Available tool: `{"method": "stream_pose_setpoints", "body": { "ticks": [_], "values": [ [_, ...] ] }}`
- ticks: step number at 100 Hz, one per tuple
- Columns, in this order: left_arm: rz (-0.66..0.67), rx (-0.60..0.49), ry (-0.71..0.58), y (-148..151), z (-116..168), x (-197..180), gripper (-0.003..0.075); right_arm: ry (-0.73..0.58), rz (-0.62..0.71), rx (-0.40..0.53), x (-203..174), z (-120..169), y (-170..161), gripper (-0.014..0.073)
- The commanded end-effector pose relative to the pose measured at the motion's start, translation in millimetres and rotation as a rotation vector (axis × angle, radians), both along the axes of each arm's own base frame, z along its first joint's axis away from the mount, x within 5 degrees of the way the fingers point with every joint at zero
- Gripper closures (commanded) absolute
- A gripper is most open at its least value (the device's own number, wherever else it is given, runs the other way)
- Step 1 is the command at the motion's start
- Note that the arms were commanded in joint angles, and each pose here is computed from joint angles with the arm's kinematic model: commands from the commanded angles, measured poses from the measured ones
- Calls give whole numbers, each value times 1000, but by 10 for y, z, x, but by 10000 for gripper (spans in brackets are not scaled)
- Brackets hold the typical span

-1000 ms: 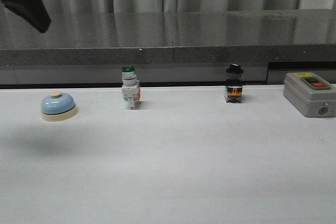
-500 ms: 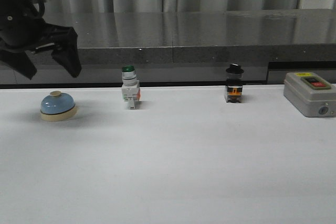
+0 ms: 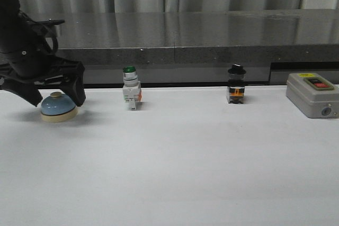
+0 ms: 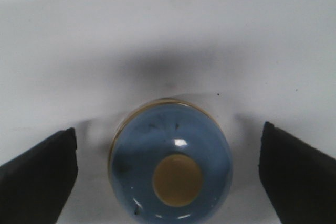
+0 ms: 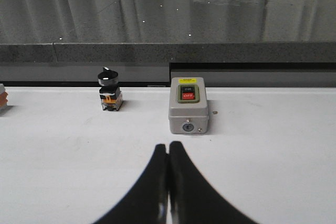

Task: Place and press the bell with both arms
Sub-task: 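Lower the left gripper over the blue bell and close on it, then lift the blue bell with the left gripper and carry it toward table center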

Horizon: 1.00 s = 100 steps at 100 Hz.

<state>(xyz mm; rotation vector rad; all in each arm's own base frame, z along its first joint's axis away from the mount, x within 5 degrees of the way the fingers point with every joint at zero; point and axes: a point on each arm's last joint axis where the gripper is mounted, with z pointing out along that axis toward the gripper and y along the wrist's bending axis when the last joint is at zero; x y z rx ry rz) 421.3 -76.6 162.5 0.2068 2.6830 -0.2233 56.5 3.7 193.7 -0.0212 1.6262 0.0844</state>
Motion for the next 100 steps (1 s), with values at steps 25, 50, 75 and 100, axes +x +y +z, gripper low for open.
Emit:
{"method": "stream_pose_setpoints", "body": {
  "ticks": [25,50,75,100],
  "values": [
    [6,-17,-91,-24,222,66,167,-121,-6,10,-20,136,-4,655],
    [4,-18,-86,-24,227,58,524,-121,-6,10,-20,136,-4,655],
    [9,-69,-78,-53,506,-56,610,-121,-6,10,-20,136,-4,655],
    [-67,-114,-192,-307,1134,-334,610,-121,-6,10,-20,136,-4,655]
  ]
}}
